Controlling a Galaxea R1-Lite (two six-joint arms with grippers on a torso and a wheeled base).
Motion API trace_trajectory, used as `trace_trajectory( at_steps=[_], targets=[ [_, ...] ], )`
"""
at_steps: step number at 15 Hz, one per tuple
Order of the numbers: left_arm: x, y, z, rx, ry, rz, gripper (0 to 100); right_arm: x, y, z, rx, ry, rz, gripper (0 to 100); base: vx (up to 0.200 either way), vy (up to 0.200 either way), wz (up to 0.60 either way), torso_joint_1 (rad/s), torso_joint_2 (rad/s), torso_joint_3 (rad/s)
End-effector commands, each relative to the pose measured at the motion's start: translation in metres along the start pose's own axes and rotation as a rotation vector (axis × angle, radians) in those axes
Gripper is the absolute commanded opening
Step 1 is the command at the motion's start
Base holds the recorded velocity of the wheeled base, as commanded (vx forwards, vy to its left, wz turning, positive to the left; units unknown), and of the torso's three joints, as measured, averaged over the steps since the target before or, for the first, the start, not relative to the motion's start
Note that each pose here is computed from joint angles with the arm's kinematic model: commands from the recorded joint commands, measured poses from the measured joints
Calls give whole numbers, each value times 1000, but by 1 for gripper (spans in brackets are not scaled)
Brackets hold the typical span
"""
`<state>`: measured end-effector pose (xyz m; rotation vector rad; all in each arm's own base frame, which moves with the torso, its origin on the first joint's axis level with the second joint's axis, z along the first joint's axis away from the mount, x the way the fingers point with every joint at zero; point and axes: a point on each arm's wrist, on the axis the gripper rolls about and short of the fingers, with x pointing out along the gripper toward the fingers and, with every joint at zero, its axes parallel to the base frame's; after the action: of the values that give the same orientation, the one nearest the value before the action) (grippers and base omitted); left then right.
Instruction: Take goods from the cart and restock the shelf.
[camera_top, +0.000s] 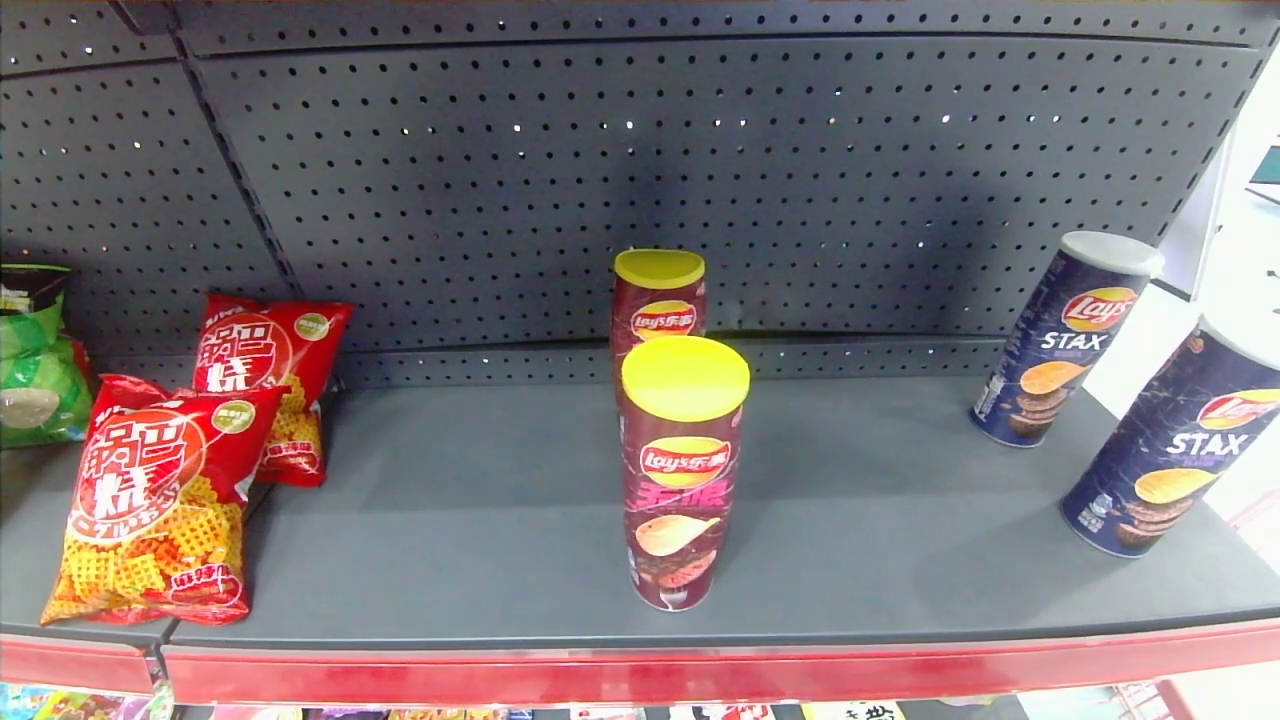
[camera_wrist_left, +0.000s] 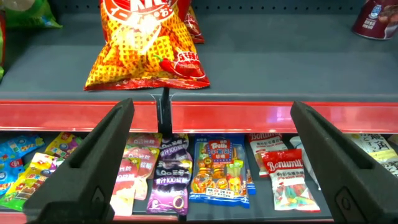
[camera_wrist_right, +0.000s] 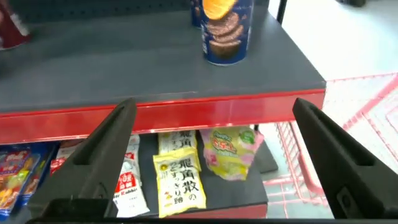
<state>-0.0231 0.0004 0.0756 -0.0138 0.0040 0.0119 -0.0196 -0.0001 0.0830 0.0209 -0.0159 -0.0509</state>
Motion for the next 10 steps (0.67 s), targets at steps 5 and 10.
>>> trace_trajectory(
  at_steps=[5, 10],
  targets=[
    [0, 0, 0, 0, 1, -1, 100, -3, 0, -8, 10, 18, 38, 100, 0, 0, 0, 0, 0, 0],
    [0, 0, 0, -2, 1, 0, 100, -3, 0, -7, -8, 10, 66, 100, 0, 0, 0, 0, 0, 0]
  ],
)
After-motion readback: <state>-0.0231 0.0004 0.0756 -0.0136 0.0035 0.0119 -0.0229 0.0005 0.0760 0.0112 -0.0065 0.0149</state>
